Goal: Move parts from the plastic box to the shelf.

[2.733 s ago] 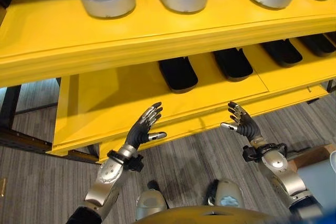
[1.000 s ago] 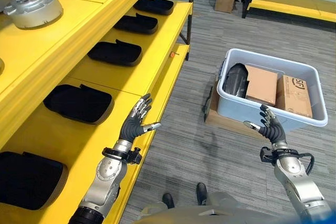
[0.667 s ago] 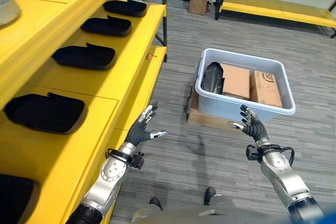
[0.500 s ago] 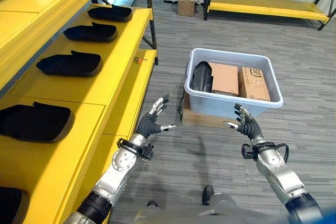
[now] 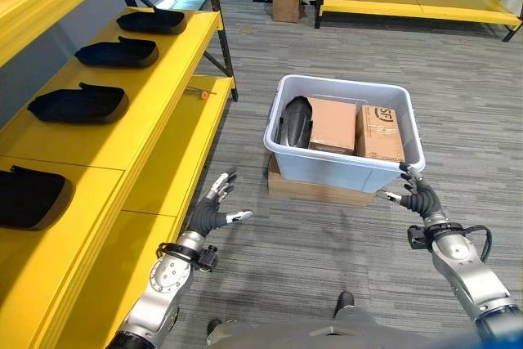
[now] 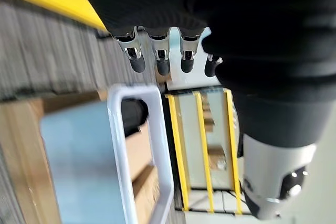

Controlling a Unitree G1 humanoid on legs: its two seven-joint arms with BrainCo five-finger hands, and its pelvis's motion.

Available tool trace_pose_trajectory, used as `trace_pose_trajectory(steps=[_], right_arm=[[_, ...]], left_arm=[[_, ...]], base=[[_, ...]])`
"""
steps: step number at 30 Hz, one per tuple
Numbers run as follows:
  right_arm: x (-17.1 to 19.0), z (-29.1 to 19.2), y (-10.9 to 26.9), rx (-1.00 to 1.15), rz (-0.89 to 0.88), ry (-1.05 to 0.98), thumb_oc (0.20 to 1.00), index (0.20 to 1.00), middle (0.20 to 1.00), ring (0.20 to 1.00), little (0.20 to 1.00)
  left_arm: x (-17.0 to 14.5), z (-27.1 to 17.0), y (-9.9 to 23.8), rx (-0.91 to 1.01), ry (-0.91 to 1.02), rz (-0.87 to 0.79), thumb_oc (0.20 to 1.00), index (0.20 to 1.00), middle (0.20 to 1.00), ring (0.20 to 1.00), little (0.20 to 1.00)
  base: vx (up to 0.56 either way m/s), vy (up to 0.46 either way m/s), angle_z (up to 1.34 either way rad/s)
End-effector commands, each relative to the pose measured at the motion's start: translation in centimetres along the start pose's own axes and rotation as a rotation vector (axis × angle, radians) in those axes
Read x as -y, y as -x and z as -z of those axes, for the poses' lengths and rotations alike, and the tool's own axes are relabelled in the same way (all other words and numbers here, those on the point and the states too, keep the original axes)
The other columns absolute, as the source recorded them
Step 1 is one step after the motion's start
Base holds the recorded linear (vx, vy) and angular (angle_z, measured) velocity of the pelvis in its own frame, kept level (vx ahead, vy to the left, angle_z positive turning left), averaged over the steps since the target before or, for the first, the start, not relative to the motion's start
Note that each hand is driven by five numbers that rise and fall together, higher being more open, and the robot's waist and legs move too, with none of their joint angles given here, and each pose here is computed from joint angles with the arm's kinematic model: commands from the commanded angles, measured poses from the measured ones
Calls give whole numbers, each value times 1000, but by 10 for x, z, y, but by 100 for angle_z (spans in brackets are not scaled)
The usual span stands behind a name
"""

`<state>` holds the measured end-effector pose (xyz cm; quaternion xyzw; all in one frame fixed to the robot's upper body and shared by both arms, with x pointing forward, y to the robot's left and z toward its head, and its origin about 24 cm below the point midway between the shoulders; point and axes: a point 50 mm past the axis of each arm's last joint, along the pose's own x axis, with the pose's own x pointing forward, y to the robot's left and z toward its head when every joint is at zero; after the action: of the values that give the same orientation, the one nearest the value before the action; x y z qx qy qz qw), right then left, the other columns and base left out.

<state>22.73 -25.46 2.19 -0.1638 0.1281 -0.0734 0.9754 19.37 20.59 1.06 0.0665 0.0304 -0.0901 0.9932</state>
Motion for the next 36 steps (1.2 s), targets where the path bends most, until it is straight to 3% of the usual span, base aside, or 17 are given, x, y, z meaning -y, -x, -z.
trace_pose_trajectory(steps=[1,10,16,20,26,36], right_arm=[[5,-28,-10,123,57,-19,1000,1000,1000,1000,1000],[6,-49,-21,227,22,73,1000,1000,1000,1000,1000],[-32,-54,-17,273,-133,-3,1000,1000,1000,1000,1000],[-69,-44,-8,233,-285,-47,1000,1000,1000,1000,1000],[-67,-37,-5,236,-309,23,1000,1000,1000,1000,1000],[-73,-33,2,219,-337,-29,1000,1000,1000,1000,1000]], left_arm=[[-7,-24,-6,120,-26,8,1000,1000,1000,1000,1000],[-4,-39,-28,204,68,-26,1000,1000,1000,1000,1000],[7,-33,-38,174,57,-42,1000,1000,1000,1000,1000],[8,-34,-37,169,57,-44,1000,1000,1000,1000,1000],[1,-27,-31,140,72,-51,1000,1000,1000,1000,1000],[-2,-16,-23,111,20,-21,1000,1000,1000,1000,1000]], base=[[174,-269,-3],[146,-284,-16],[126,-285,1],[218,57,-38],[229,159,-19],[213,202,-21]])
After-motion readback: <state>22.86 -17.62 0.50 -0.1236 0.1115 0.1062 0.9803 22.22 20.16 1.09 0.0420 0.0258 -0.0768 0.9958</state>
